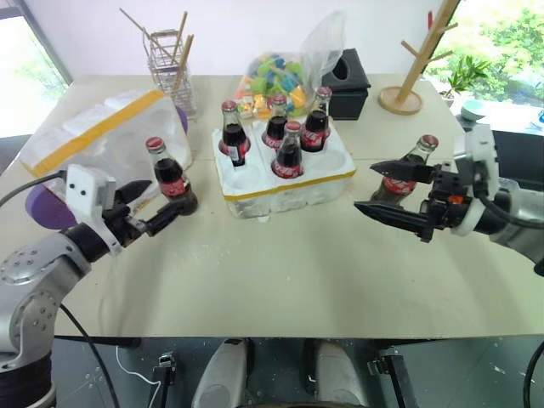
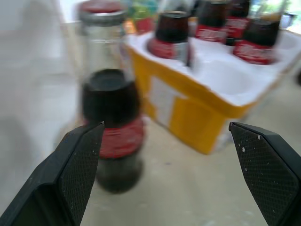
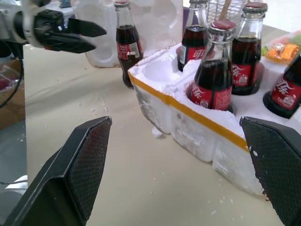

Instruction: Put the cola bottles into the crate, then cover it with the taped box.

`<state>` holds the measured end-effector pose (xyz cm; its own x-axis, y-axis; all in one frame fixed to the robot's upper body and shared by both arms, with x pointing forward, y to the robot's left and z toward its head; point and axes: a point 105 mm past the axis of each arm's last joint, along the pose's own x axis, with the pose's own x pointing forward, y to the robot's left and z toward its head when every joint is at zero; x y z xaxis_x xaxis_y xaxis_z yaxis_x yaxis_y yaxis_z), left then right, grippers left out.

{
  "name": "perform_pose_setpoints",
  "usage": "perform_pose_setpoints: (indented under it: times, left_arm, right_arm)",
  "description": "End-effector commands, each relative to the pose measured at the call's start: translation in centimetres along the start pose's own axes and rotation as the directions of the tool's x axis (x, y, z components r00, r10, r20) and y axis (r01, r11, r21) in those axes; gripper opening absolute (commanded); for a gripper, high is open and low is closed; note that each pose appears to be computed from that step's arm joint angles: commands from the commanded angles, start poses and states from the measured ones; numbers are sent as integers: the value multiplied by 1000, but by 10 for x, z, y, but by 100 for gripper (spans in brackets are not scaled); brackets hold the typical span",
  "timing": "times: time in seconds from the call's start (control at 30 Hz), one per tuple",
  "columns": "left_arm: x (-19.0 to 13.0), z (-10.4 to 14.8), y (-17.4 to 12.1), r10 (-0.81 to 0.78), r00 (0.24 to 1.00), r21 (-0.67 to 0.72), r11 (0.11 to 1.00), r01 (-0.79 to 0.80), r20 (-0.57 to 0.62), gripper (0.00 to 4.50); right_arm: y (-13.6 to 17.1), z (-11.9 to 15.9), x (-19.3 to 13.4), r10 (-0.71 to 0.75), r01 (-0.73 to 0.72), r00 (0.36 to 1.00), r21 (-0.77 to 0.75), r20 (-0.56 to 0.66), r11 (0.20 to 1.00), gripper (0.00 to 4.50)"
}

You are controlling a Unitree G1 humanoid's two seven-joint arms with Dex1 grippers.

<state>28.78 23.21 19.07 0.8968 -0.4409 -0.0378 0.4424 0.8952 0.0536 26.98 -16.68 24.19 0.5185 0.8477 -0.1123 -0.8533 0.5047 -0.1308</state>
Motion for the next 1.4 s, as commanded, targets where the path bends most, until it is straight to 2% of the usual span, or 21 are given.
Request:
perform_pose_setpoints:
  times: [0.03,0.53,0.57,0.63,0.67,0.7,0.83,0.97,1.03,1.1,1.2,1.33,1.4]
  left_arm:
    - [7,8,4,12,999,35,999,-14,46,444]
    - [59,-13,21,-57,998,77,995,56,5,444]
    - [60,-13,23,-54,999,80,995,54,6,405]
    - [59,-13,25,-54,999,84,995,53,7,363]
    - [59,-12,25,-55,998,87,995,54,9,308]
    - [57,-10,27,-52,999,87,995,51,13,271]
    - [45,7,25,-90,995,70,994,86,47,267]
    - [17,48,-12,-350,927,-8,935,354,132,267]
    - [7,65,-29,-452,881,14,890,455,139,267]
    - [13,85,-39,-490,857,58,871,487,162,267]
    - [26,97,-47,-508,845,112,861,495,169,267]
    - [53,94,-51,-515,845,162,855,493,146,267]
    - [72,83,-48,-493,864,208,859,467,97,267]
  right_arm:
    - [-1,11,2,9,-8,999,-36,40,999,450]
    - [4,11,10,30,-28,998,-28,48,999,450]
    - [4,11,10,29,-28,998,-28,49,999,450]
    - [5,12,11,27,-26,998,-25,53,999,450]
    - [5,12,11,26,-25,998,-24,54,999,450]
    - [5,12,11,26,-24,998,-23,55,999,450]
    - [6,12,10,21,-20,998,-23,54,1000,450]
    - [6,13,9,12,-10,998,-22,55,1000,450]
    - [7,12,9,9,-8,999,-20,52,1000,450]
    - [6,10,9,1,0,999,-23,49,1000,450]
    - [5,11,10,-13,14,998,-20,59,1000,450]
    - [8,9,10,-21,22,998,-16,61,1000,450]
    - [8,9,8,-32,33,998,-14,62,999,450]
